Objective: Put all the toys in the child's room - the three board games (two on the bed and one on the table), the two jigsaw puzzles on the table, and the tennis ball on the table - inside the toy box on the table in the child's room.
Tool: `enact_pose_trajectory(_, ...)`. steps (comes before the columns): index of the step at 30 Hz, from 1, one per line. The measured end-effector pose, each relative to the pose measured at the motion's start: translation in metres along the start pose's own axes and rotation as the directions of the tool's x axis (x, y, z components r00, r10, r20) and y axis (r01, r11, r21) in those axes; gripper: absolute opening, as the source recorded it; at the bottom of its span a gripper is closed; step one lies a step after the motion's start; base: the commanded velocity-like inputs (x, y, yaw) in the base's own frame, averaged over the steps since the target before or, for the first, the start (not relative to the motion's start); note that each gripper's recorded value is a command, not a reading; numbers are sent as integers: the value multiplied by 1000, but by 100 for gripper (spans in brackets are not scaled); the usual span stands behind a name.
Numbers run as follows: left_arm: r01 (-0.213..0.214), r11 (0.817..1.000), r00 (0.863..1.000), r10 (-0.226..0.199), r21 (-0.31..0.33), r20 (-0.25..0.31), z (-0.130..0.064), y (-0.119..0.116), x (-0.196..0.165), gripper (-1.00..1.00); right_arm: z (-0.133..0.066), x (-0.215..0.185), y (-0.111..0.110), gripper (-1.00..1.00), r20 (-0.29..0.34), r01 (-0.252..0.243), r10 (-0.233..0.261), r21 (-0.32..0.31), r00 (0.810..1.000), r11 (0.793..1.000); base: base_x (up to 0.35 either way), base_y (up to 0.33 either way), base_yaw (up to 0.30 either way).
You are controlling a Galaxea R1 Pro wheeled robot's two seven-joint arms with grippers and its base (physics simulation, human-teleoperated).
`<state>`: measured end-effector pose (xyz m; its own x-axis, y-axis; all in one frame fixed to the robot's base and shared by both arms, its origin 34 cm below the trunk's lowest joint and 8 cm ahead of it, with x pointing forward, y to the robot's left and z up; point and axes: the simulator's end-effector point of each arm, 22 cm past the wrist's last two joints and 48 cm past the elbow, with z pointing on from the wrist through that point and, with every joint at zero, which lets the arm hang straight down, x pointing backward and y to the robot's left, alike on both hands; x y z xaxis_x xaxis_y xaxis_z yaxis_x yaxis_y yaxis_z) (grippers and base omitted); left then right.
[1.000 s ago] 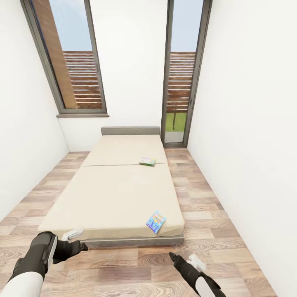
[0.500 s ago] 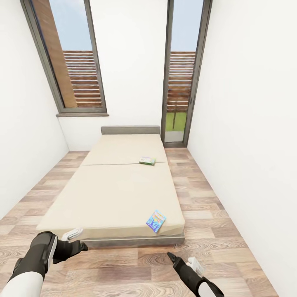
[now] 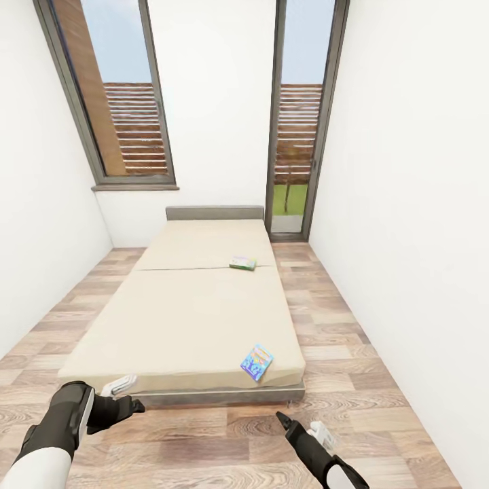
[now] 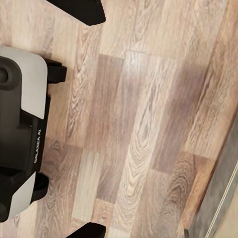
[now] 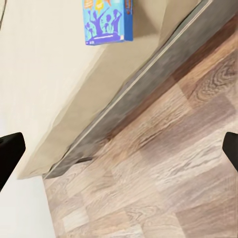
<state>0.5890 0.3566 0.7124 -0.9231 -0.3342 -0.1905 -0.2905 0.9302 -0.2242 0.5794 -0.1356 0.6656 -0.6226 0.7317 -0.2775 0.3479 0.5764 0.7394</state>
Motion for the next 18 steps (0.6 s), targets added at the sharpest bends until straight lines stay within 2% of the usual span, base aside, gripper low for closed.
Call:
enact_pose_trajectory(4,0,1000,1000,0,0,0,5,1,0,100,3,-5,-4,100,20,-3,3,-1,1000,1000,0,0,0)
enact_pose_trajectory(7,0,1000,1000,0,1,0,9,2,1,100,4,-14,-11,100,49,-40,40,1,998,999,0,0,0)
enact_pose_trajectory(11,0,1000,1000,0,1,1,15,3,2,100,5,-28,-21,100,100,-135,135,-4,986,991,0,0,0)
enact_pose_trajectory(18,1,1000,1000,-1,2,1,24,5,3,100,10,-33,-28,100,132,-207,207,-20,969,978,0,0,0)
